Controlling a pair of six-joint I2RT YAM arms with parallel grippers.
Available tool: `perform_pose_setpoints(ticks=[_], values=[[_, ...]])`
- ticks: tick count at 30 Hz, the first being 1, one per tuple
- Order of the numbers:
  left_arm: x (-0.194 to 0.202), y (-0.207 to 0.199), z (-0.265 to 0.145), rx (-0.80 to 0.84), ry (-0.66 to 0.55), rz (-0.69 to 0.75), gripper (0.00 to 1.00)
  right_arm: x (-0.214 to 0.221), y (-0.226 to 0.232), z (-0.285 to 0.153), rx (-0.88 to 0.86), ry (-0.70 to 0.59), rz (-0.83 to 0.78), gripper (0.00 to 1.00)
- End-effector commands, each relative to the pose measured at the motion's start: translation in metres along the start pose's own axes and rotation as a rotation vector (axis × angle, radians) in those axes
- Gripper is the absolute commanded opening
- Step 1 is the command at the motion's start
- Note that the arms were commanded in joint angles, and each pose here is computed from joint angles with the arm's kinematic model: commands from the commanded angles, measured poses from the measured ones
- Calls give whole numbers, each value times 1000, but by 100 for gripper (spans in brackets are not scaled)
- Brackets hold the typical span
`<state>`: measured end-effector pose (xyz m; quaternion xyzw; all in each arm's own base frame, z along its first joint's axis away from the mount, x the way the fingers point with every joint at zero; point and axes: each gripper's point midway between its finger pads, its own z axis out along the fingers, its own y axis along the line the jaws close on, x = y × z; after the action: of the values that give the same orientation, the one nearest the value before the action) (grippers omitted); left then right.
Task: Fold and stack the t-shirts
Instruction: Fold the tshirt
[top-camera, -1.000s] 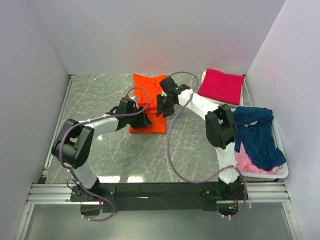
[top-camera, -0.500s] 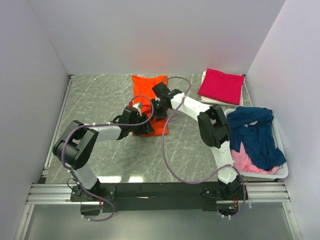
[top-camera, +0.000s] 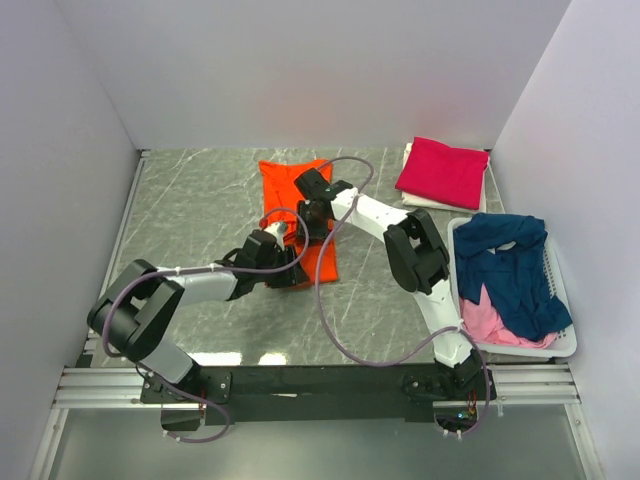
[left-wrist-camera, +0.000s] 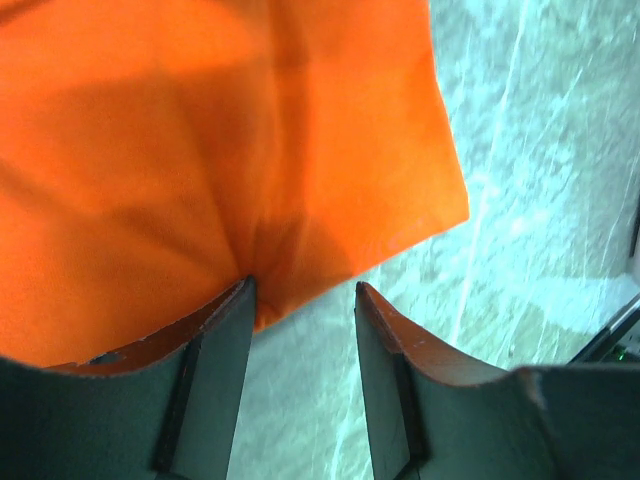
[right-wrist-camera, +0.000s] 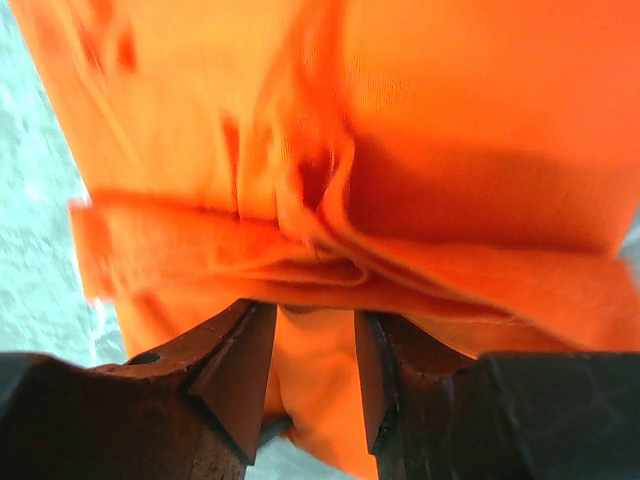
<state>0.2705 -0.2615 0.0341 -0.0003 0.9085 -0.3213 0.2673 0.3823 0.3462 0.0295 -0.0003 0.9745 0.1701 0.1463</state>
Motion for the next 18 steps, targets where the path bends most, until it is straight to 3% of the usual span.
perform_pose_setpoints(ticks=[1, 12, 18], values=[[56, 28, -15, -103, 158, -13, 51, -32, 5, 0, 44, -103, 7, 44], [67, 29, -27, -123, 163, -20, 51, -87, 32, -29, -10, -259, 55, 44], [33, 4, -42, -104, 76, -2, 52, -102, 41, -68, -59, -320, 41, 45]])
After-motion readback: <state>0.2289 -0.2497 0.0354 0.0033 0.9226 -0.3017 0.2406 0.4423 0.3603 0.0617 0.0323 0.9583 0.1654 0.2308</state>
